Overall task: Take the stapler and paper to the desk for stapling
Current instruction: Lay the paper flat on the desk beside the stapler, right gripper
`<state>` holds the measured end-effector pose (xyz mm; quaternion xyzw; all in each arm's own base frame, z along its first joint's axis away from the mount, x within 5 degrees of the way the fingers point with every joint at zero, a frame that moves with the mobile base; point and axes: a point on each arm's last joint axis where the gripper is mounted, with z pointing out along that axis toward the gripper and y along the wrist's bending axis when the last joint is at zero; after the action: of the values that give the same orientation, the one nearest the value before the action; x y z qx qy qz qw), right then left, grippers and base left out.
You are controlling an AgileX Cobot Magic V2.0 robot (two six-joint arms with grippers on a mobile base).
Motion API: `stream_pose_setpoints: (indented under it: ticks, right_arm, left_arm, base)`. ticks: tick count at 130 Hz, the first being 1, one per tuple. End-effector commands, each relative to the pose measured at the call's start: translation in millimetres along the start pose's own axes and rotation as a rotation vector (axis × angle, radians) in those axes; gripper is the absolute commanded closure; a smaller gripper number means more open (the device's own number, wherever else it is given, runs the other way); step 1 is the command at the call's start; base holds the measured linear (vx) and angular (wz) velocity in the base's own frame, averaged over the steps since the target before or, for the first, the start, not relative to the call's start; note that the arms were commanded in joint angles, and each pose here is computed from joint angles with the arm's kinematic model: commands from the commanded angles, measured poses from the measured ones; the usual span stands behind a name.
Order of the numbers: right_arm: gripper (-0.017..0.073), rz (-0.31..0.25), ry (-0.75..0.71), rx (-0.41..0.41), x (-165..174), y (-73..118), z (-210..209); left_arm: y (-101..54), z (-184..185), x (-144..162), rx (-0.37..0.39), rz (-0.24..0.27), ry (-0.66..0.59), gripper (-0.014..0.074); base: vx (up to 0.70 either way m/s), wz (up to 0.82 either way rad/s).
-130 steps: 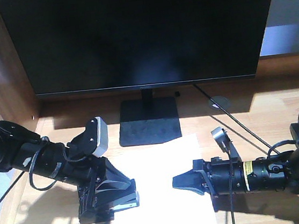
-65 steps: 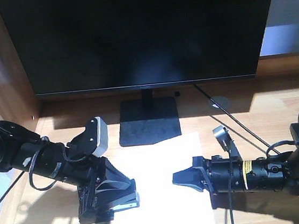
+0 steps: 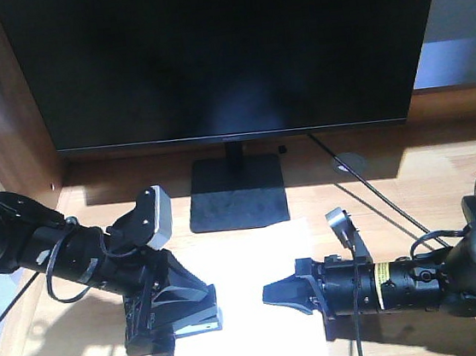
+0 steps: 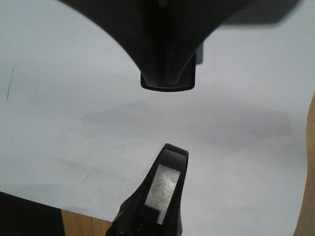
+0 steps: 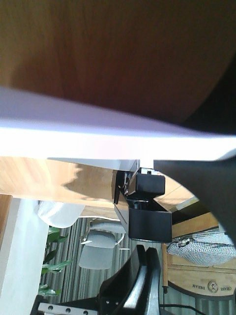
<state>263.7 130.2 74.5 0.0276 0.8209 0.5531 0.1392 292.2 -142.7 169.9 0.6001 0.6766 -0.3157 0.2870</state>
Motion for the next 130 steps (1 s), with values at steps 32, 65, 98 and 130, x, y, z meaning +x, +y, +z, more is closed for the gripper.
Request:
stream_pose_setpoints:
  ticks: [32, 65, 98, 130]
  right_arm:
    - [0.0562, -0.061, -0.022, -0.086, -7.3, 17.7, -2.6]
    - [0.0562, -0.061, -0.022, -0.086, -7.3, 17.7, -2.6]
    - [0.0562, -0.061, -0.022, -0.086, -7.3, 17.7, -2.6]
    - [0.0562, -0.061, -0.022, -0.086, -7.3, 17.7, -2.6]
  left_arm:
    - [-2.4, -9.6, -19.1, -0.007, 0.008, -0.077, 0.06]
    - [-2.4, -9.6, -19.1, -0.007, 0.008, -0.077, 0.06]
    - [-2.4, -9.6, -19.1, -0.007, 0.008, -0.077, 0.06]
    - [-1.5, -9.1, -19.5, -0.014, 0.005, -0.086, 0.06]
  base:
    - [0.0, 0.0]
    - [0.0, 0.0]
    - [0.0, 0.0]
    - [0.0, 0.0]
